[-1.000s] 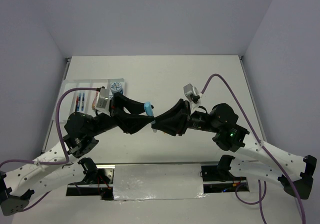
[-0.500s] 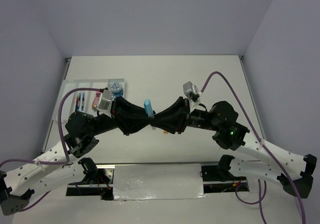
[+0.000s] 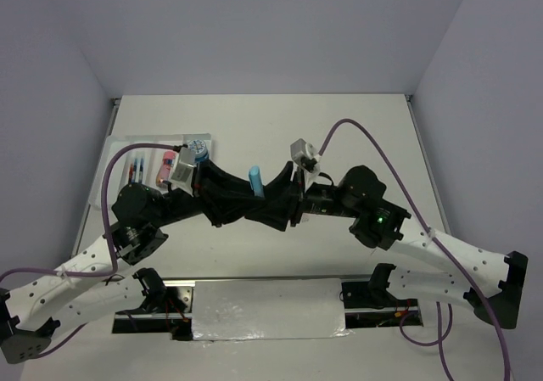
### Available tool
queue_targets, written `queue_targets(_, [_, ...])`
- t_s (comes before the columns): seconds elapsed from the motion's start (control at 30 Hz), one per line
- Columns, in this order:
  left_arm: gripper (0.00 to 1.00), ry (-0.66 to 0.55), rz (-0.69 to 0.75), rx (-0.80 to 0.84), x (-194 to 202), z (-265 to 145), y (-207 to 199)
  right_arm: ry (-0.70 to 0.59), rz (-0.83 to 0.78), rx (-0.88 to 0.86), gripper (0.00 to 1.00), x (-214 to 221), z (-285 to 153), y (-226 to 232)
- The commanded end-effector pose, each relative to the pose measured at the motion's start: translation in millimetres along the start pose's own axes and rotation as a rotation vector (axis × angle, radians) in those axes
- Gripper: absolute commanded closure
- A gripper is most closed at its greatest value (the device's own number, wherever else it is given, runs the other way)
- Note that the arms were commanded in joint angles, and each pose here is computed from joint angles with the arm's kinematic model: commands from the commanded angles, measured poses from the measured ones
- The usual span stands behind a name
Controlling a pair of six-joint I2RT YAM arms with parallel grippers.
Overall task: Sort the stationery into containers
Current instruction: Close the pen cap on the pen.
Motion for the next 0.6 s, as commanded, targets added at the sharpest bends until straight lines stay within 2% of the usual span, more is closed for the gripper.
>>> queue_targets(0.0, [1.00, -0.065, 0.019, 0.011, -20, 4, -4, 0.013, -0.017, -0.004, 0.49, -5, 6, 3])
queue_targets(0.3, [1.00, -0.031, 0.018, -0.017, -13, 4, 1, -0.019, -0.027, -0.006, 0.53, -12, 7, 6])
queue_targets(0.57, [1.00, -0.007, 0.010, -0.032, -5, 1, 3, -0.061, -0.049, 0.025, 0.48, -21, 2, 6])
Point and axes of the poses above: each gripper's point midway between its finger pads, its own z axis out along the fingers, its own y axis along the line the jaws close on, x = y × z, the point moved 3 cm from there along -z, back along the fingers, and after that the axes turned 13 degrees about z, right-handed, at the moved point
